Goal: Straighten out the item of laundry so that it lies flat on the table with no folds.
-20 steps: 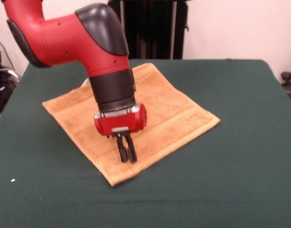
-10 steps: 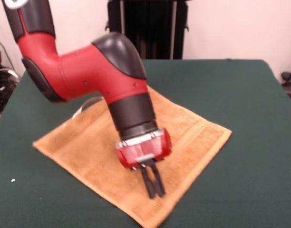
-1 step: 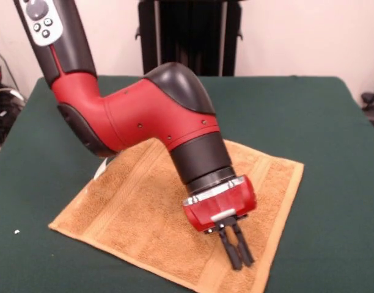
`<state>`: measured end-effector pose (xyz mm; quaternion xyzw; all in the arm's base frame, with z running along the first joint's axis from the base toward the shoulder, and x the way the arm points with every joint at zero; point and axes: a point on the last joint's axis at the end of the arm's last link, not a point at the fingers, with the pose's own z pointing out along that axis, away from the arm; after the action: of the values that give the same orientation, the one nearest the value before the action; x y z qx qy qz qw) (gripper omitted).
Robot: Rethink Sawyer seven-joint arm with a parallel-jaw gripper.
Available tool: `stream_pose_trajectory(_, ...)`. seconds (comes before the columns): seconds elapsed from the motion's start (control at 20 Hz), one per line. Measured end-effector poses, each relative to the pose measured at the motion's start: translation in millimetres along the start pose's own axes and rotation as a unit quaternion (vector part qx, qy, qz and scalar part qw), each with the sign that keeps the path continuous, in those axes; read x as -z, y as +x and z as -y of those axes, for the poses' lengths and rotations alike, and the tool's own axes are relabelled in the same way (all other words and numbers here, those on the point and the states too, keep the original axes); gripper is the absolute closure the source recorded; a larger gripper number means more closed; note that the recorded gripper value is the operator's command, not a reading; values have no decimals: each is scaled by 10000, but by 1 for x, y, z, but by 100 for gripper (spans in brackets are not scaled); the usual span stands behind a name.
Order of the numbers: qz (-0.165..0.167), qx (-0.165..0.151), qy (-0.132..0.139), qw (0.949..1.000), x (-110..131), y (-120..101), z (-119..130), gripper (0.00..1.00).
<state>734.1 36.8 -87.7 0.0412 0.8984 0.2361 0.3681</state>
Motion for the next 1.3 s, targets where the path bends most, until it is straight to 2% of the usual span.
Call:
stream_pose_trajectory(0.45,108,310,51,9994,-1,-12,-18,100)
stream_pose_trajectory(0.5,191,417,159,9988,3,-24,-21,0)
stream_pose_trajectory(1.1,398,427,649,9962,20,-51,-5,0)
stream_pose_trajectory(1.3,302,383,850,9952,37,-55,8,0)
